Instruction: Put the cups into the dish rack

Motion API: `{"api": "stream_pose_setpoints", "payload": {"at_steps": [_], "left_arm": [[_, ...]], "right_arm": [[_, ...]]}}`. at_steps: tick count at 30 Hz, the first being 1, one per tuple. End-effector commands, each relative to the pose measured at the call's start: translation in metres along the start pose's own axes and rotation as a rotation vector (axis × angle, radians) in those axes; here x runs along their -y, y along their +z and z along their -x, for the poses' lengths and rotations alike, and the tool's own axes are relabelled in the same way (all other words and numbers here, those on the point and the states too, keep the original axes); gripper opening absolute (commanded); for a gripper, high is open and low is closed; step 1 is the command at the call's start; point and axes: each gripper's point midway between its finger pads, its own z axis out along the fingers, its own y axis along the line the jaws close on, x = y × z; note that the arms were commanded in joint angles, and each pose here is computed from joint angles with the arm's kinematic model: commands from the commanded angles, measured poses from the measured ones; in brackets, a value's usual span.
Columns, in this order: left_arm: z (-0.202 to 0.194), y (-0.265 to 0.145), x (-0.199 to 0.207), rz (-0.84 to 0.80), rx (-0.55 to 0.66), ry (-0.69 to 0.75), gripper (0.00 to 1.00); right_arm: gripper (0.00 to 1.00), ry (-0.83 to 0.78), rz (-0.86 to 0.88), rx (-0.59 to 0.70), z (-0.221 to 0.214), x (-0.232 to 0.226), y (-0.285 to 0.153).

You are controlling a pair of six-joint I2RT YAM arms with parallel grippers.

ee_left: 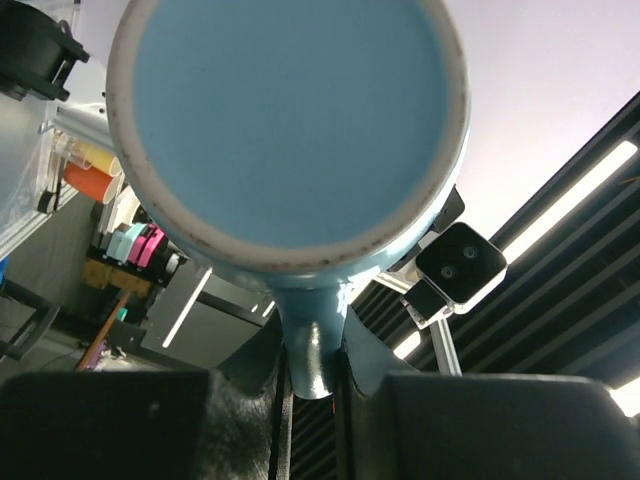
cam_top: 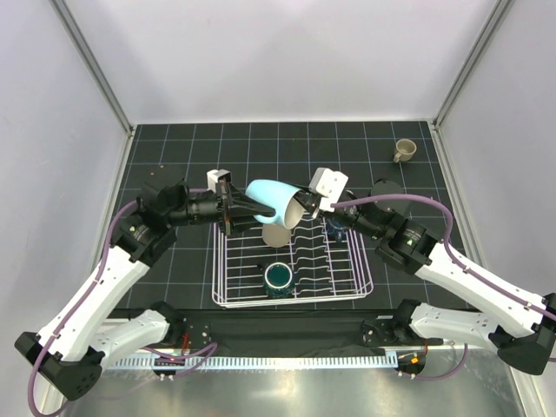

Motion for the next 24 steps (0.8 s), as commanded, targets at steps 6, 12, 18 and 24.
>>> {"api": "stream_pose_setpoints", "payload": {"at_steps": [6, 12, 18, 24], "left_arm": [[0.005, -0.002, 0.004, 0.0, 0.072, 0.221, 0.0], [0.004, -0.006, 0.006, 0.041, 0.106, 0.393, 0.0], [0.003, -0.011, 0.008, 0.084, 0.133, 0.452, 0.0], [0.001, -0.014, 0.008, 0.076, 0.142, 0.472, 0.0]], "right_arm": [[0.14, -0.009, -0.069, 0.183, 0.066, 0.02, -0.006], [0.2, -0.007, -0.101, 0.139, 0.049, 0.023, -0.002], [0.38, 0.007, -0.177, 0.113, 0.036, 0.034, 0.004], [0.46, 0.009, -0.152, 0.102, 0.031, 0.029, 0.009]]}}
